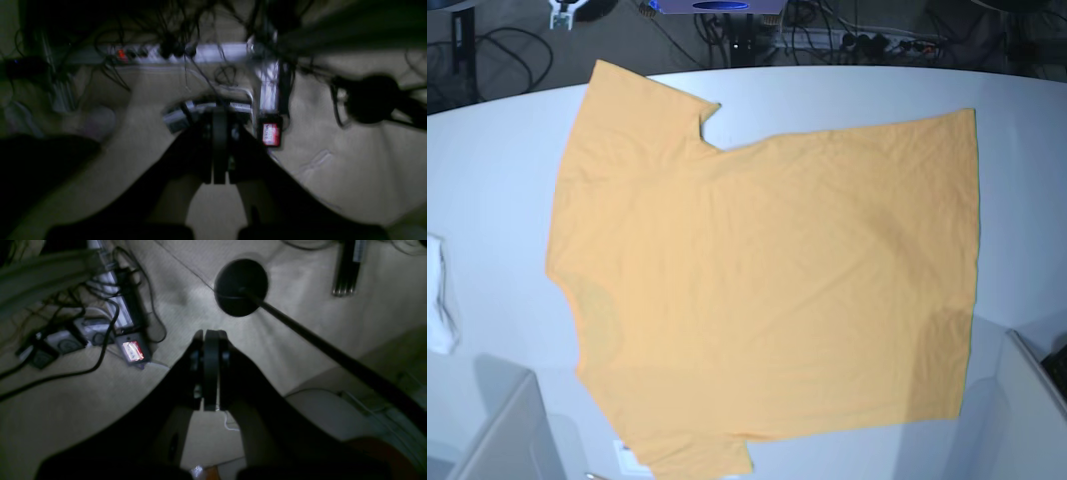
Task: Fold the T-shirt properly
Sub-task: 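Lower the right gripper onto the shirt's shoulder corner and grasp it, then lower the left gripper onto the other shoulder corner and grasp it, then lift both shoulder corners and drag the shirt toward the robot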
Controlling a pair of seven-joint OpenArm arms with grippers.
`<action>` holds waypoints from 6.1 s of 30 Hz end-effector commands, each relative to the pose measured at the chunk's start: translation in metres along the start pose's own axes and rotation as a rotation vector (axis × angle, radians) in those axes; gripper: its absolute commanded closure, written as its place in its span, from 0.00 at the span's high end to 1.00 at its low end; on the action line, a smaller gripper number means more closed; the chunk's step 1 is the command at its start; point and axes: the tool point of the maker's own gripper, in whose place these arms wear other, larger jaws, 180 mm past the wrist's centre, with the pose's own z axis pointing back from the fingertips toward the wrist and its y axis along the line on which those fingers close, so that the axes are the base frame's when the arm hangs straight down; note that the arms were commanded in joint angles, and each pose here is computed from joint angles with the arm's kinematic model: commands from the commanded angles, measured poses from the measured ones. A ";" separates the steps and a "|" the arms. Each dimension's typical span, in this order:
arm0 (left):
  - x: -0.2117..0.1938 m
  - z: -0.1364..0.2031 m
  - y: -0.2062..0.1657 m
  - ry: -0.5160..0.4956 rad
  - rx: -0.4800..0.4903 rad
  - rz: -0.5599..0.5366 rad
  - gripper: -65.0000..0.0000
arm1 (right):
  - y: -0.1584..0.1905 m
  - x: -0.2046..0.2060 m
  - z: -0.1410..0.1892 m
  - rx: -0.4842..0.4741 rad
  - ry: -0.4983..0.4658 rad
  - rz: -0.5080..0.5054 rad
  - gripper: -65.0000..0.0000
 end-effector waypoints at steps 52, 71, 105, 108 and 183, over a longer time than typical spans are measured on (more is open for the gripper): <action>0.208 0.095 0.150 -0.472 -0.009 0.422 0.79 | 0.028 0.222 0.040 0.559 -0.209 -0.364 0.57; 0.202 0.059 0.149 -0.383 0.035 0.343 0.79 | 0.073 0.202 0.032 0.649 -0.114 -0.320 0.00; 0.205 -0.034 0.095 -0.286 -0.213 0.574 0.79 | 0.073 0.203 0.029 0.653 -0.108 -0.327 0.00; 0.202 -0.037 0.084 -0.280 -0.232 0.592 0.79 | 0.069 0.204 0.028 0.644 -0.109 -0.313 0.00; 0.220 0.023 0.102 -0.338 -0.195 0.449 0.00 | 0.058 0.197 0.083 0.574 -0.236 -0.254 0.00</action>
